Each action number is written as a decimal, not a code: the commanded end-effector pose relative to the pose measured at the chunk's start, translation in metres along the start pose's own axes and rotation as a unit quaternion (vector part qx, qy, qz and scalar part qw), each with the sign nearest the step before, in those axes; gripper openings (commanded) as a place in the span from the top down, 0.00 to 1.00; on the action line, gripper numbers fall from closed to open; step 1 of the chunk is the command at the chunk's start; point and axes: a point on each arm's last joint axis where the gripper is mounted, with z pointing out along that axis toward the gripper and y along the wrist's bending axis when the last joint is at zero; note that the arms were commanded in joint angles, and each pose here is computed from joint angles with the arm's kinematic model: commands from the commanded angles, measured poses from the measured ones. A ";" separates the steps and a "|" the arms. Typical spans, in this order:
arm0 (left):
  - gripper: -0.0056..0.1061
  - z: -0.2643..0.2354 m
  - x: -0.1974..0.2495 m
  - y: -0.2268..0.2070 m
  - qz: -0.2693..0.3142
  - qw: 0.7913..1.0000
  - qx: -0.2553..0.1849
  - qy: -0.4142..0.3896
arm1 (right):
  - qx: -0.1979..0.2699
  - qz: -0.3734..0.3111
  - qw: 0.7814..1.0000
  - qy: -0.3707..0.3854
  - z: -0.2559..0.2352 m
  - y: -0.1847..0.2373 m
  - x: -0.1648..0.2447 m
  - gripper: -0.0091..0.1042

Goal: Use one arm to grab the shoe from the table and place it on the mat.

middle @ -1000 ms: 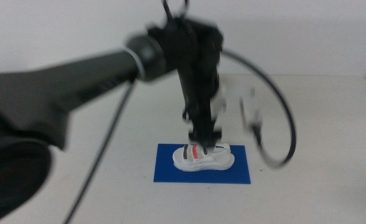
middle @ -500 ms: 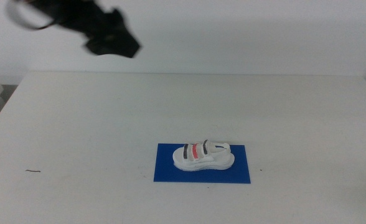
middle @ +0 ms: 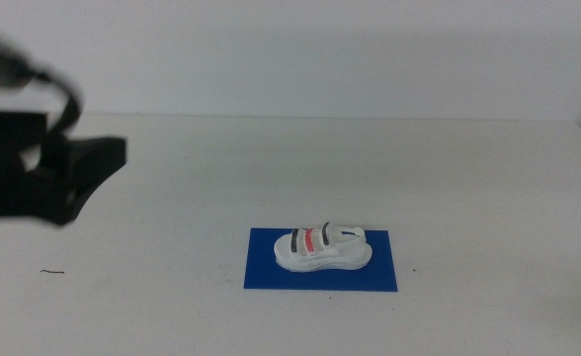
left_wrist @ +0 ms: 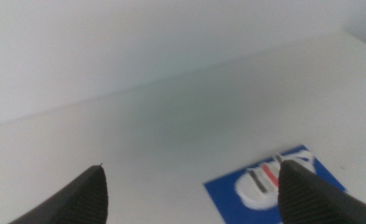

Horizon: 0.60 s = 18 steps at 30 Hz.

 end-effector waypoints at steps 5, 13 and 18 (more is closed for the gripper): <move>0.11 -0.039 0.032 -0.008 0.002 0.991 -0.073 -0.112 | -0.002 -0.006 1.000 -0.006 0.000 0.000 0.000 0.22; 0.11 -0.057 0.067 -0.009 -0.019 0.981 -0.116 -0.153 | -0.002 -0.006 1.000 -0.006 0.000 0.000 0.000 0.22; 0.11 -0.062 0.103 -0.002 -0.064 0.970 -0.176 -0.158 | -0.002 -0.006 1.000 -0.006 0.000 0.000 0.000 0.22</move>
